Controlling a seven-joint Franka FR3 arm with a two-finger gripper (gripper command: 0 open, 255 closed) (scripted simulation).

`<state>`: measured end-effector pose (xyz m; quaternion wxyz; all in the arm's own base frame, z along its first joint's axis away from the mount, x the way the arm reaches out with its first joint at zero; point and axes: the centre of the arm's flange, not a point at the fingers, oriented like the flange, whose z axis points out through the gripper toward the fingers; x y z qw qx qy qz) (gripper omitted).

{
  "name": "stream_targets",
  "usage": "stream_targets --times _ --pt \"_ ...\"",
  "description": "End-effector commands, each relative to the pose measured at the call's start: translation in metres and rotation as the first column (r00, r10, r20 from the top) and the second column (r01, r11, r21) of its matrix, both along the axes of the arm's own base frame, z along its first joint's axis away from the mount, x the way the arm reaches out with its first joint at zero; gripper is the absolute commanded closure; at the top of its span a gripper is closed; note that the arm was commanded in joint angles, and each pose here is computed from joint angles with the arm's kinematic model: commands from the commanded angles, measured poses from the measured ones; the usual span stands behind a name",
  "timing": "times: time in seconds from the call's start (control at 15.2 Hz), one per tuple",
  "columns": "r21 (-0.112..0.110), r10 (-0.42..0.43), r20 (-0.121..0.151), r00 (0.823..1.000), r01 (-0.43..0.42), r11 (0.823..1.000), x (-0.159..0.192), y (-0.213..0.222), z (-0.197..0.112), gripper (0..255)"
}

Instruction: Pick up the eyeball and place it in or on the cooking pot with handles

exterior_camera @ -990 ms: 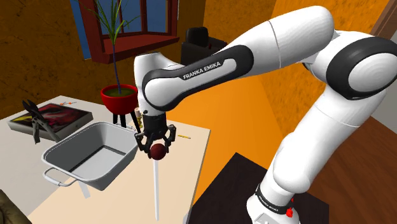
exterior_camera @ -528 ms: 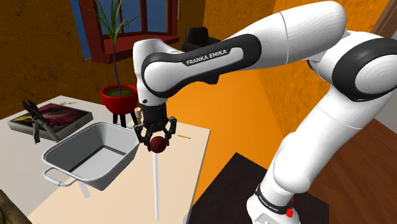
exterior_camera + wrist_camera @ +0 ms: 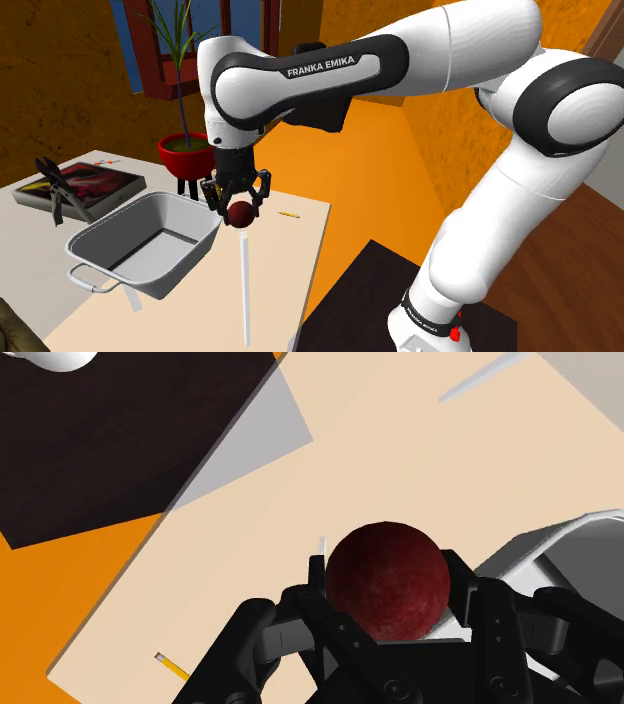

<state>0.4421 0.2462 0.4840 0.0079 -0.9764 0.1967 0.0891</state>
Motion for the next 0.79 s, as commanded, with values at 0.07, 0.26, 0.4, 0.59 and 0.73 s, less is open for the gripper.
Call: stream_targets --times 0.07,0.26,0.4,0.59,0.73 --pt "0.000 -0.001 0.000 1.000 0.001 1.000 0.033 0.015 0.001 255" --pt "0.000 -0.001 0.000 1.000 0.001 1.000 0.068 0.034 0.001 255" --pt "0.000 -0.001 0.000 1.000 0.001 1.000 0.091 0.047 0.001 255" --pt "0.000 -0.001 0.000 1.000 0.001 1.000 0.126 0.065 0.001 255" --pt "0.000 -0.001 0.000 1.000 0.001 1.000 0.150 0.078 0.001 255"
